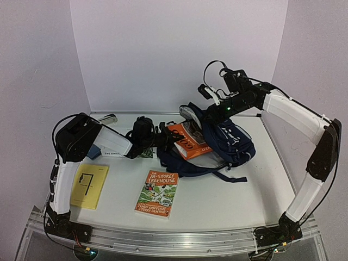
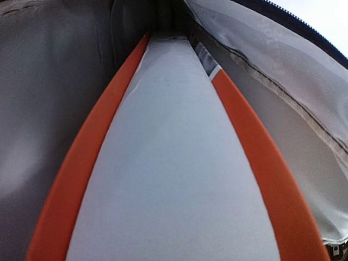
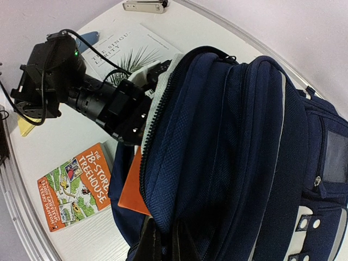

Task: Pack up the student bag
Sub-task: Place the book in the student bag.

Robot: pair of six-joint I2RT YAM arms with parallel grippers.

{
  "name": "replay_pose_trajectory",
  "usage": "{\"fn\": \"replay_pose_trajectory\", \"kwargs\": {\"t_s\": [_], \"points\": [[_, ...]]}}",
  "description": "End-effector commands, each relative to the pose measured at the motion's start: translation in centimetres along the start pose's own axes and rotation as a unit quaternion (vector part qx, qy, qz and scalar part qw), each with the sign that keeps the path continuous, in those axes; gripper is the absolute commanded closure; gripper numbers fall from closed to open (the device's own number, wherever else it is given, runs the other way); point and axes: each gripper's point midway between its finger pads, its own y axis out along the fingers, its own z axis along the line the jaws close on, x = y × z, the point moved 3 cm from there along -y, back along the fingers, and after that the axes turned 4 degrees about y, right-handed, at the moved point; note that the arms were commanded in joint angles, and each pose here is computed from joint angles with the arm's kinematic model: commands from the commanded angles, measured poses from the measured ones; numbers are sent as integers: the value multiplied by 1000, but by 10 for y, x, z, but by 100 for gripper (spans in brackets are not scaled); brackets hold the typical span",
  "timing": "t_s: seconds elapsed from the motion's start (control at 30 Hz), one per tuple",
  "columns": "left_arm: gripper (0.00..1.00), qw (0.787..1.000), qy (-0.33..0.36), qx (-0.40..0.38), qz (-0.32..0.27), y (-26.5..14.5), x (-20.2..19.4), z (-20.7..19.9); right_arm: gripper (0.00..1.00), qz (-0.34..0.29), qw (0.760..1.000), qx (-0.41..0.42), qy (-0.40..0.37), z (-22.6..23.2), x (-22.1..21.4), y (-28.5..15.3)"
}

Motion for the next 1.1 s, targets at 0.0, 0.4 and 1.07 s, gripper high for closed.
{"fn": "replay_pose_trajectory", "kwargs": {"t_s": [0.0,0.4,1.07], "points": [[96,999,29,-38,-18,16,14,-29,100,-111,991,65,-47,33,52,-37],[79,999,38,2,-16,61,26,-19,100,-120,990,57,-44,26,59,-41],[14,989,82,115,-49,11,17,-30,100,-104,995,10,-6,-18,42,-37]]}}
